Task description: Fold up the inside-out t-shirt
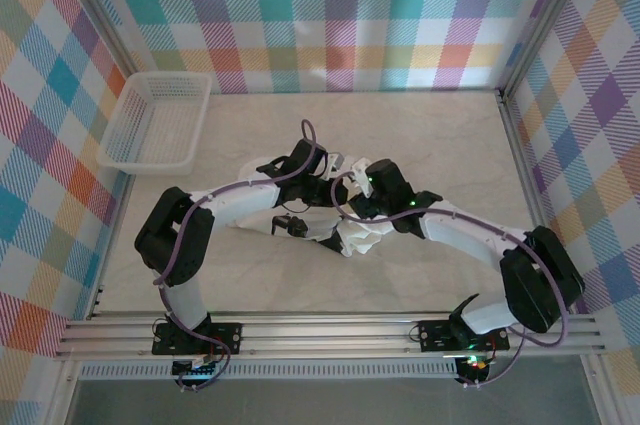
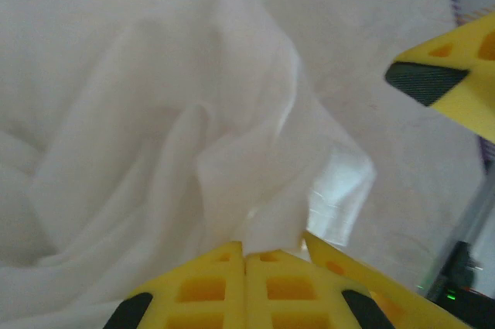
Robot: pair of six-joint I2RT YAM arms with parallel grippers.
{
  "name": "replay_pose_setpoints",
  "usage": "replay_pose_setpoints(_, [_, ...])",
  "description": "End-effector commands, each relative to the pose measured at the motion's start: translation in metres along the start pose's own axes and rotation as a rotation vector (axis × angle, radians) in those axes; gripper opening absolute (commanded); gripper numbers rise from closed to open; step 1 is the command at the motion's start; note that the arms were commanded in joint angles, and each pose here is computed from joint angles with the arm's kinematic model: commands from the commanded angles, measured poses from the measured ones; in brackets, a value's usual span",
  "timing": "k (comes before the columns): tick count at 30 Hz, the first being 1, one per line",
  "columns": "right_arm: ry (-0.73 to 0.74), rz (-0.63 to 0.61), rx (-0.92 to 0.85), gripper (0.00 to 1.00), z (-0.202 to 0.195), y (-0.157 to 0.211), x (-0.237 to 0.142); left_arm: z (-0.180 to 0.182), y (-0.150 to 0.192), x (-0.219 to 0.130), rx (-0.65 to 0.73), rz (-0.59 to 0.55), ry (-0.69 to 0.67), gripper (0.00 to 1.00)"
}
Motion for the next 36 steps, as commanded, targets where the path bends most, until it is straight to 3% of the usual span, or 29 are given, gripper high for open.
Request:
replay_pose_setpoints(1, [-0.100, -0.018, -0.085, 0.67, 0.022, 0.021, -0.008, -0.055, -0.017, -0.031, 0.019, -0.044, 0.252, 0.00])
replay_pose_setpoints(7, [-0.046, -0.119, -0.082, 0.69, 0.015, 0.013, -0.018, -0.076, -0.020, -0.043, 0.050, -0.025, 0.335, 0.00])
replay_pose_setpoints(12, [0.188, -0.106, -0.030, 0.71, -0.026, -0.001, -0.013, -0.074, -0.017, -0.043, 0.056, -0.018, 0.321, 0.00])
replay_pose_setpoints(15, [0.258, -0.076, -0.029, 0.70, -0.040, 0.000, -0.010, -0.074, -0.017, -0.044, 0.052, -0.018, 0.323, 0.00])
replay_pose_setpoints(20, [0.249, -0.034, -0.047, 0.65, -0.040, 0.015, -0.013, -0.074, -0.019, -0.045, 0.059, -0.025, 0.314, 0.00])
replay_pose_setpoints(23, [0.157, -0.010, -0.055, 0.60, -0.027, 0.029, -0.023, -0.076, -0.020, -0.047, 0.067, -0.029, 0.314, 0.00])
replay_pose_setpoints(28, [0.177, 0.169, -0.020, 0.51, -0.031, 0.068, -0.025, -0.076, -0.021, -0.045, 0.068, -0.028, 0.316, 0.00])
replay_pose_setpoints(31, [0.173, 0.200, -0.001, 0.48, -0.032, 0.074, -0.032, -0.076, -0.021, -0.044, 0.067, -0.024, 0.318, 0.00])
replay_pose_setpoints(36, [0.210, 0.266, 0.151, 0.41, -0.049, 0.099, -0.042, -0.075, -0.022, -0.043, 0.065, -0.023, 0.316, 0.00])
Point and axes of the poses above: each hand's point on the last joint's axis, 136 mm out from that joint toward the fingers, its own x axis out along the fingers, its own z axis along the line the jaws close on, y = z × x, the point moved 2 cm from there along -x, back along the fingers, and after that the axes turned 12 degrees about -x, right-handed, at the moved point
